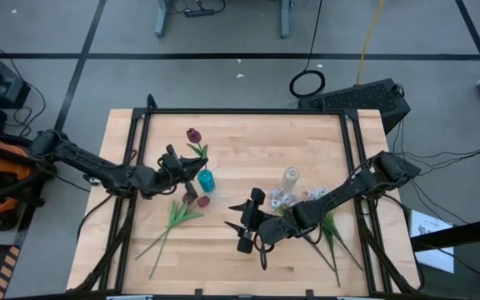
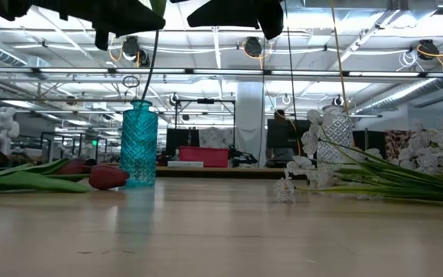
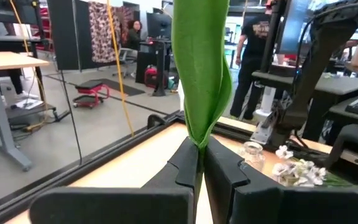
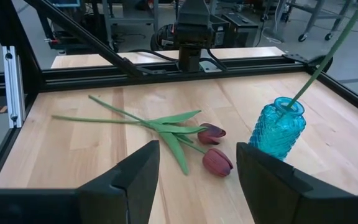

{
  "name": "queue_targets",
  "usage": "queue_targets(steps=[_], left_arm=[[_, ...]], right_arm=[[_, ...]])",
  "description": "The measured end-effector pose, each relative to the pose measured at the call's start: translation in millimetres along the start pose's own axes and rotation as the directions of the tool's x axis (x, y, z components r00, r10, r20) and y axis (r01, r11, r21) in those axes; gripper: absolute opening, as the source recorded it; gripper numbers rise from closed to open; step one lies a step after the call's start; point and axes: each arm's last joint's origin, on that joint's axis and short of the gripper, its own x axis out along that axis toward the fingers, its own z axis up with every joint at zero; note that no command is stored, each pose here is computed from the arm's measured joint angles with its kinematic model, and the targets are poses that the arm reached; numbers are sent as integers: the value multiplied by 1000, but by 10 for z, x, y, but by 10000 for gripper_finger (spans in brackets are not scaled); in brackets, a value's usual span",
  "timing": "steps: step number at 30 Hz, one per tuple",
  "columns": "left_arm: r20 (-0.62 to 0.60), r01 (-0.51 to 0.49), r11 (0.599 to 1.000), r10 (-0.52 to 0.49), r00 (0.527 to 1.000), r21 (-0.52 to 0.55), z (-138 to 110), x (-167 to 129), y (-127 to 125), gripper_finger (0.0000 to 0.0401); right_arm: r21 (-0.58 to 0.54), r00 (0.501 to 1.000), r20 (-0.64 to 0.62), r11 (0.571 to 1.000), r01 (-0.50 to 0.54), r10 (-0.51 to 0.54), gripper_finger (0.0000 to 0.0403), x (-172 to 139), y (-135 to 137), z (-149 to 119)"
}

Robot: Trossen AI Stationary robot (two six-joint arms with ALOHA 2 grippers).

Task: Sort flowers into vase by color
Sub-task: Put the top red tulip into the blue vase

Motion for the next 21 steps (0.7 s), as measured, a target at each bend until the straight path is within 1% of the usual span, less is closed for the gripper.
queue_targets(steps=[12, 21], left_arm=[[-41, -6, 999, 8, 999, 43, -123, 62, -43, 18], [-101, -13, 999, 17, 995, 40, -217, 70, -44, 18]], right_arm=[[-10, 1000, -13, 1000, 3, -4, 203, 0, -4, -15], [-6, 1000, -30, 1000, 8, -9, 203, 0, -10, -35]])
